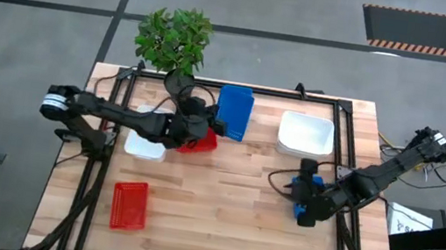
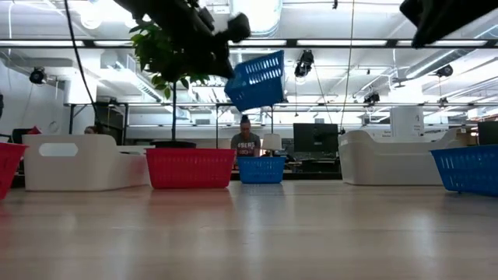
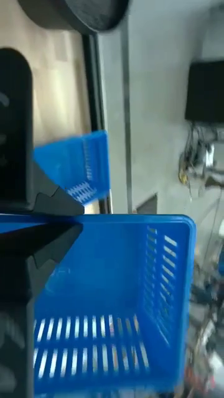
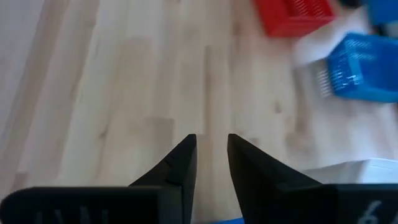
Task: Stack baskets by color
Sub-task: Stack the bottom left blue bin on the top blue bin
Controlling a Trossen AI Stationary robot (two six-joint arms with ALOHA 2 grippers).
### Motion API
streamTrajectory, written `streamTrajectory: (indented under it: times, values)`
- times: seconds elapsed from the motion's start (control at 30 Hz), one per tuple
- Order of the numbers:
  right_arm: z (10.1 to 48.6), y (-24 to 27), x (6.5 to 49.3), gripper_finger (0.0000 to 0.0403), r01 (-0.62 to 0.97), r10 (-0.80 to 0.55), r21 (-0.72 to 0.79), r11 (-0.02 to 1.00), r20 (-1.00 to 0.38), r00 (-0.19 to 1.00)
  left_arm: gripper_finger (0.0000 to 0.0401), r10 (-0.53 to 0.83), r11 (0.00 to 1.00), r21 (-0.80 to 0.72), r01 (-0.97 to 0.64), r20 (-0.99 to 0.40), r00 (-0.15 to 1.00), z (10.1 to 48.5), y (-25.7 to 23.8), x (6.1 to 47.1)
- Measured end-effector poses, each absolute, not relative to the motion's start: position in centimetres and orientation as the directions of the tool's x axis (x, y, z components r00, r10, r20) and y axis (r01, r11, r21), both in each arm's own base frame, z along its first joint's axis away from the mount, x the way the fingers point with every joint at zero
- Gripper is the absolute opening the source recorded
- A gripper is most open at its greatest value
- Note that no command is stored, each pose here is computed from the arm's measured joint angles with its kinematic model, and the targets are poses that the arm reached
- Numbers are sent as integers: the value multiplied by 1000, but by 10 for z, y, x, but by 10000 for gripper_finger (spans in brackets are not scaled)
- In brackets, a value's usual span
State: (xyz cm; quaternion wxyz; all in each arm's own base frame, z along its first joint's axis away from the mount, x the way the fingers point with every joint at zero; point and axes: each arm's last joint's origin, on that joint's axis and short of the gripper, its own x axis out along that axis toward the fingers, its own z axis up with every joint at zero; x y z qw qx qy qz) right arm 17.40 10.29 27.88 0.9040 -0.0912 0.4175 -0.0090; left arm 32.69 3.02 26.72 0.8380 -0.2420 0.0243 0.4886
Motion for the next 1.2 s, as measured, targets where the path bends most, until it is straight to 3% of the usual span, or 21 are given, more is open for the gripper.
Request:
streamTrajectory:
  times: [0.17,0.47,0.77,1.2]
  values:
    - [292,93,163,63,-10,-116,-174,985,-694,711,2,844,316,-411,-855,-290,451,243,45,342]
    - [293,88,155,48,-5,-113,-169,986,-677,727,2,913,260,-362,-895,-210,350,216,57,363]
    - [287,89,157,47,-18,-123,-193,981,-688,715,2,927,294,-239,-925,-165,337,202,65,374]
    - [288,89,158,47,10,-139,-192,981,-671,729,2,939,259,-243,-935,-163,302,196,80,374]
